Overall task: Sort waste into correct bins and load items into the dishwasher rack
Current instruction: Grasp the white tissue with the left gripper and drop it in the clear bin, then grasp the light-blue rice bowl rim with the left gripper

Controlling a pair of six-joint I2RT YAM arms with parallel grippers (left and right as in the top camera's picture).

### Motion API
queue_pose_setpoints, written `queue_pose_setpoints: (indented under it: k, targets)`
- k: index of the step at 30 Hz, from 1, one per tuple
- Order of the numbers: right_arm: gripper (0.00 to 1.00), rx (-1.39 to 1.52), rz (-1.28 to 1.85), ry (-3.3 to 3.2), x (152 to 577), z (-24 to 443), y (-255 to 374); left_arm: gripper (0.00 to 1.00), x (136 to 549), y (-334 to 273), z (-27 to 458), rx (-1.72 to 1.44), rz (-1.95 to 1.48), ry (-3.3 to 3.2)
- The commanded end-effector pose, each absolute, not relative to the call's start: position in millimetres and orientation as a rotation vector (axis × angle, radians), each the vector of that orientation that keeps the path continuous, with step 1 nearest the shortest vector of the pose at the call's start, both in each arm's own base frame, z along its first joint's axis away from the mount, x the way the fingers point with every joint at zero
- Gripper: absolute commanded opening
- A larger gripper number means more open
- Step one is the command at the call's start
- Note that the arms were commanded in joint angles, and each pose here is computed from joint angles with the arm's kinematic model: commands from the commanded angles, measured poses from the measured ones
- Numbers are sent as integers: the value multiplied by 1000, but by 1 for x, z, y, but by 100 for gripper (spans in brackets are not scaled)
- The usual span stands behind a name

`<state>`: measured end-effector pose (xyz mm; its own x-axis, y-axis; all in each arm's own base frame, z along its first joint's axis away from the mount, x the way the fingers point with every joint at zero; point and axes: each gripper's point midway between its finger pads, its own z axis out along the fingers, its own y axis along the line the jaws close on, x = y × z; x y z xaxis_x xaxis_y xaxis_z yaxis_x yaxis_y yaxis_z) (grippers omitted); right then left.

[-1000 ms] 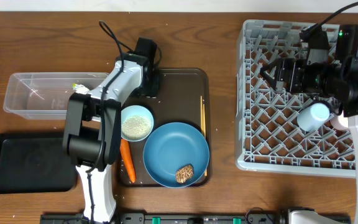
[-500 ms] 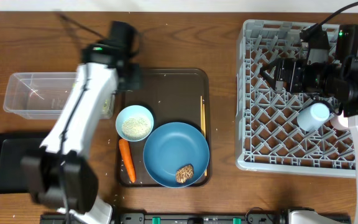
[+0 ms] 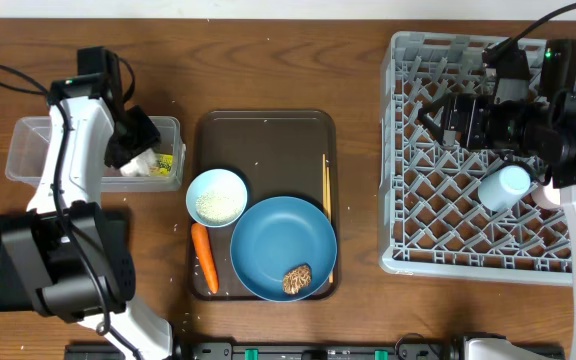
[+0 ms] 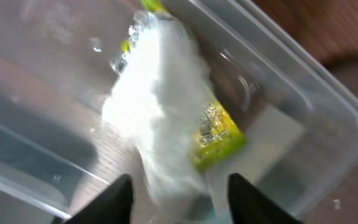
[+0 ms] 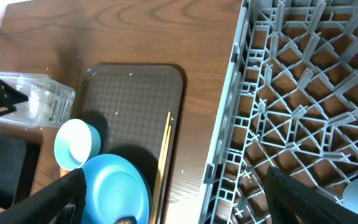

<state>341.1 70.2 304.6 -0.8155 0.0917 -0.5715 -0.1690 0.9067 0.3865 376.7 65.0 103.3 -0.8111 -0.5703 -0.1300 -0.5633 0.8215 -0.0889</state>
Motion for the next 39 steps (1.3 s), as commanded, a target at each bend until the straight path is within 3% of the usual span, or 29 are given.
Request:
queue_pose_setpoints:
  k: [1,10,13,16,19,39]
  targets:
    - [86,-64,573,2473,341,301,74,55,380,40,142,-730,-252,2829]
    - [90,-69,568,2454,345,303,73,56,346,-36,173,-216,-268,2931]
    - [92,-66,560,2456,345,303,72,55,332,-65,161,-89,-248,2997]
    - [92,-66,560,2455,345,303,72,44,318,-83,140,23,-189,3055]
    - [92,-66,560,2455,345,303,72,44,308,-100,116,108,-166,3101]
    - [90,-66,561,2455,345,303,72,39,306,-115,21,63,48,3183]
